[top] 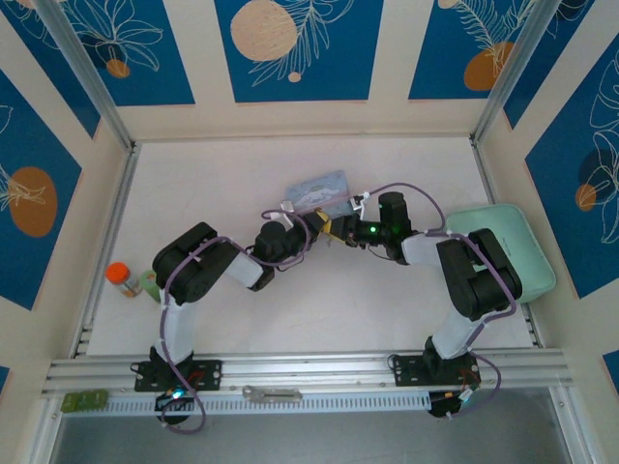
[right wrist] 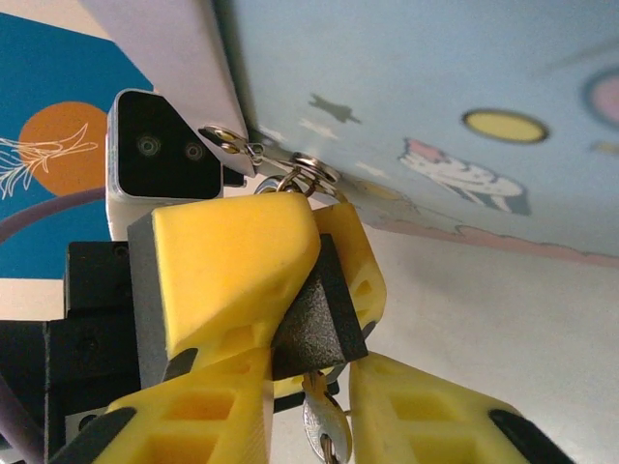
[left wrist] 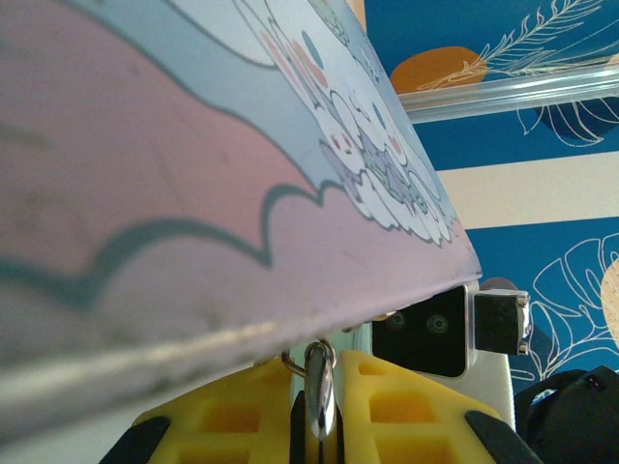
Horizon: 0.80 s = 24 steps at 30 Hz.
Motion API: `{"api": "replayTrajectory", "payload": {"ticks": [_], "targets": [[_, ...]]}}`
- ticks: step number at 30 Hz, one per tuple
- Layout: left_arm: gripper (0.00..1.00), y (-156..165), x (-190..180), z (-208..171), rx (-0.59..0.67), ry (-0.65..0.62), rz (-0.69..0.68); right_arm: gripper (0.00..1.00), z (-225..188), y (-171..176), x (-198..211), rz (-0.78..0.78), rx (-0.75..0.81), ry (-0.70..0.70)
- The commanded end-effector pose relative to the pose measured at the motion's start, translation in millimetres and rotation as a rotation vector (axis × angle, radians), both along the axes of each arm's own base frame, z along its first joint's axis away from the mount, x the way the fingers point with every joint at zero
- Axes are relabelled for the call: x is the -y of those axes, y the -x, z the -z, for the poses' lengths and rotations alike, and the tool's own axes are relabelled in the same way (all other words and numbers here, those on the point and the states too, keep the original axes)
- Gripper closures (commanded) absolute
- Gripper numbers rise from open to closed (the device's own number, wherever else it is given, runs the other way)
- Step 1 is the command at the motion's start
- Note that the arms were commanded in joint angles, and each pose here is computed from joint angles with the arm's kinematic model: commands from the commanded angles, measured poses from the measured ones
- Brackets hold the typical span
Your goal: Unlock the padlock with the key
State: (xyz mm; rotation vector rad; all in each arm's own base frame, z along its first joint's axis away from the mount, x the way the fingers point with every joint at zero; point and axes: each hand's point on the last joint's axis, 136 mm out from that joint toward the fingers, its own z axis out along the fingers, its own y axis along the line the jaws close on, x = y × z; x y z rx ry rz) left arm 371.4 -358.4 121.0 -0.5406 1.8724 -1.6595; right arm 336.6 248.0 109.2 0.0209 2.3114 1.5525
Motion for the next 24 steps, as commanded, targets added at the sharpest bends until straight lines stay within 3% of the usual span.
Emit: {"api": "replayTrajectory", "payload": {"ticks": [1, 4, 7, 10, 20, 24], "targets": [[1.0, 4.2, 5.4, -30.4, 0.084, 0.079, 0.02, 0.79, -0.8, 7.0, 0.6, -0.018, -0.015, -0.012], [1.0, 4.3, 4.4, -29.1, 0.081, 0.076, 0.016, 0.77, 0.4, 9.9, 1.0, -0.021, -0.025, -0.018], [1.0, 3.2, 3.6, -29.2, 0.083, 0.077, 0.011, 0.62, 1.3, 13.0, 2.3, -0.023, -0.029, -0.021], [1.0, 2.7, 4.2, -29.3, 0.083, 0.077, 0.012, 0.62, 0.2, 14.2, 1.9, -0.028, -0.027, -0.025], [1.0, 2.8, 5.4, -30.9, 0.083, 0.078, 0.017, 0.76, -1.2, 11.1, 7.3, -0.007, -0.024, -0.025], [1.0, 3.4, 6.1, -30.7, 0.082, 0.077, 0.023, 0.89, -5.2, 9.1, 6.4, -0.009, -0.015, -0.037]]}}
